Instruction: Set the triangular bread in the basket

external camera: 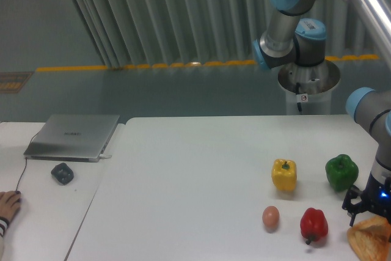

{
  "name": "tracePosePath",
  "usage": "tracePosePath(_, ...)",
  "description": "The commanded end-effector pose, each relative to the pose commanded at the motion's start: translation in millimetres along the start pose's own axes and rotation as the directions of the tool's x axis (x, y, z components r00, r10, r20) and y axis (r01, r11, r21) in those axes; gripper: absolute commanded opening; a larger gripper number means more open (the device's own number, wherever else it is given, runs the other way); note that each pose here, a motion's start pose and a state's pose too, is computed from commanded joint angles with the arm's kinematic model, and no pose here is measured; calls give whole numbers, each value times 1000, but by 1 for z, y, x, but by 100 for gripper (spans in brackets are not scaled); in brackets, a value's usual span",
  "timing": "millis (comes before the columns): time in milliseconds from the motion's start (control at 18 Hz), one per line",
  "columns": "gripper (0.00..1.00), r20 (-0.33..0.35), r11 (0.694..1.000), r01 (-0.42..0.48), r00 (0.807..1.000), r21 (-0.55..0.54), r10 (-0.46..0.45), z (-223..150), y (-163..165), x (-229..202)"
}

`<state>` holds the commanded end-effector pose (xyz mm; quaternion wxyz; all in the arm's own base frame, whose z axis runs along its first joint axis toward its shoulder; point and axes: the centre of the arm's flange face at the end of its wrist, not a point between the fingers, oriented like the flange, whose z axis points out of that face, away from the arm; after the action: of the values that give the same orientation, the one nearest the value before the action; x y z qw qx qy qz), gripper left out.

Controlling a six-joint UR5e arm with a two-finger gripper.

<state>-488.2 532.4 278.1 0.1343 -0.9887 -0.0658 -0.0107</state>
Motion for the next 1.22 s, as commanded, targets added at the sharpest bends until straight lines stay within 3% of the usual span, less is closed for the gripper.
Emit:
tracePosePath(556,96,-7,1000,-2,1000,-11,2,8,2,1)
tracePosePath(722,73,26,999,-1,1000,-48,2,8,5,-1)
tracePosePath(944,59,45,999,-5,999,-47,7,0,2,-1)
tracePosePath(1000,50,48,999,-5,999,-44,7,-3,1,-1)
tracePosePath(1167,9,49,999,13,999,-47,-11,-2,2,-1)
tracePosePath(1222,8,53,999,12,999,-52,-9,-2,2,-2)
